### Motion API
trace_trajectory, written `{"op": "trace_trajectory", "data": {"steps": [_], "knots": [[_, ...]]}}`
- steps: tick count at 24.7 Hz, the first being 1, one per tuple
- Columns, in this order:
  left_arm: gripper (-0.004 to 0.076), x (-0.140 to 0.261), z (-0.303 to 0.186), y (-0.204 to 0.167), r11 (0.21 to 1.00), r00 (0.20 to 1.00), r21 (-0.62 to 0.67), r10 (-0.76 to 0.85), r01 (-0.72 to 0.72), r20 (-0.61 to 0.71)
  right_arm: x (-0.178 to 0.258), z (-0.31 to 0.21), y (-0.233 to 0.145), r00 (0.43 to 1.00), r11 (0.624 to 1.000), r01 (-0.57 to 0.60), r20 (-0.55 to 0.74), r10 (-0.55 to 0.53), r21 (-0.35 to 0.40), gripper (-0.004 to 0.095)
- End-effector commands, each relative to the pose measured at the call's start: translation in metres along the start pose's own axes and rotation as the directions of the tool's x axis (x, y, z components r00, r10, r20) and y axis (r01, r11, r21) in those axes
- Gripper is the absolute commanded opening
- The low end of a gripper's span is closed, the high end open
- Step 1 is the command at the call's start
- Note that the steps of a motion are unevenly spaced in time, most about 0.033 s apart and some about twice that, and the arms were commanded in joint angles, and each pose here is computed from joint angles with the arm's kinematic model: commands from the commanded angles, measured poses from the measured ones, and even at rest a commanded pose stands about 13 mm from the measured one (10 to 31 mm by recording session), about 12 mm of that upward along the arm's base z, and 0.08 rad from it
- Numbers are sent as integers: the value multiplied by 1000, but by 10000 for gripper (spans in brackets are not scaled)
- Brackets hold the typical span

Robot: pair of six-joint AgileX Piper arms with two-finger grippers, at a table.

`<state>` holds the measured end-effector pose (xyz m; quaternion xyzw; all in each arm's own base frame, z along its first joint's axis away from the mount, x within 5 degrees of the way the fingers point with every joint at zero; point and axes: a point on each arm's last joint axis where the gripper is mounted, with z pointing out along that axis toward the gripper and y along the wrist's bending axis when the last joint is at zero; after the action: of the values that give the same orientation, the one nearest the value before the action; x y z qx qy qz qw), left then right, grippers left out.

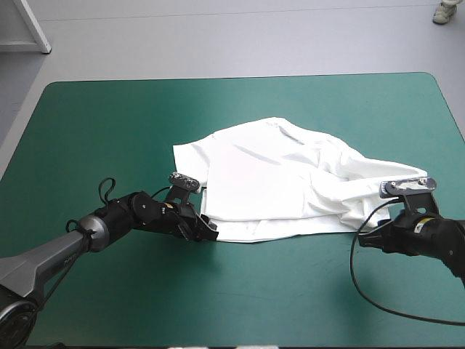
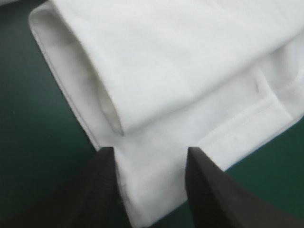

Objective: Fold the cloth

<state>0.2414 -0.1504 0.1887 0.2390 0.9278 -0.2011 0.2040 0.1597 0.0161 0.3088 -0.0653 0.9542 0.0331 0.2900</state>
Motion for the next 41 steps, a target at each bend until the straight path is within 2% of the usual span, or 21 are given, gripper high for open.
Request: {"op": "trace_trajectory", "data": {"steps": [1, 3, 10, 13, 15, 16, 20, 23, 25, 26, 28, 32, 33, 36, 41], "knots": [[173, 14, 9, -7, 999, 993, 49, 17, -12, -118, 6, -6, -4, 999, 998, -8, 45, 5, 55, 414], [21, 15, 9, -6, 998, 990, 43, 49, -43, -130, 11, -2, -5, 1000, 998, -19, 26, 18, 57, 414], [19, 16, 9, -5, 998, 989, 40, 58, -53, -136, 21, 13, -5, 999, 998, -34, 11, 34, 53, 421], [19, 16, 9, -6, 998, 988, 42, 58, -53, -140, 19, 15, -5, 999, 998, -31, 45, 28, 58, 466], [19, 16, 9, -6, 997, 988, 42, 62, -56, -140, 13, 19, -8, 996, 997, -20, 87, 13, 79, 541], [19, 16, 9, -6, 997, 988, 42, 62, -56, -140, 9, 26, -10, 997, 995, -20, 82, 12, 93, 571], [19, 17, 8, -5, 996, 984, 41, 84, -78, -157, 1, 69, -14, 999, 996, -3, -48, 8, 94, 567], [19, 18, 8, -6, 996, 983, 47, 82, -75, -166, -10, 101, -21, 999, 990, 14, -48, -7, 138, 563], [19, 18, 8, -6, 996, 983, 47, 82, -75, -166, -13, 125, -22, 999, 991, 16, -54, -9, 131, 562], [19, 18, 8, -6, 996, 983, 47, 82, -75, -166, -13, 134, -22, 998, 992, 14, -63, -6, 125, 545], [19, 19, 8, -5, 996, 982, 45, 87, -80, -169, -18, 147, -21, 997, 994, -1, -78, 9, 106, 436], [19, 19, 8, -5, 996, 981, 44, 90, -83, -170, -25, 146, -21, 997, 995, 26, -80, -18, 96, 56], [19, 18, 7, -5, 996, 983, 41, 91, -85, -162, -26, 145, -21, 996, 995, 32, -82, -25, 96, -14], [19, 15, 3, -5, 996, 988, 22, 91, -89, -126, -28, 142, -22, 996, 994, 41, -83, -33, 100, -12], [19, 4, -22, -11, 995, 995, -11, 98, -98, 9, -32, 119, -20, 997, 994, 49, -70, -42, 101, -12]]}}
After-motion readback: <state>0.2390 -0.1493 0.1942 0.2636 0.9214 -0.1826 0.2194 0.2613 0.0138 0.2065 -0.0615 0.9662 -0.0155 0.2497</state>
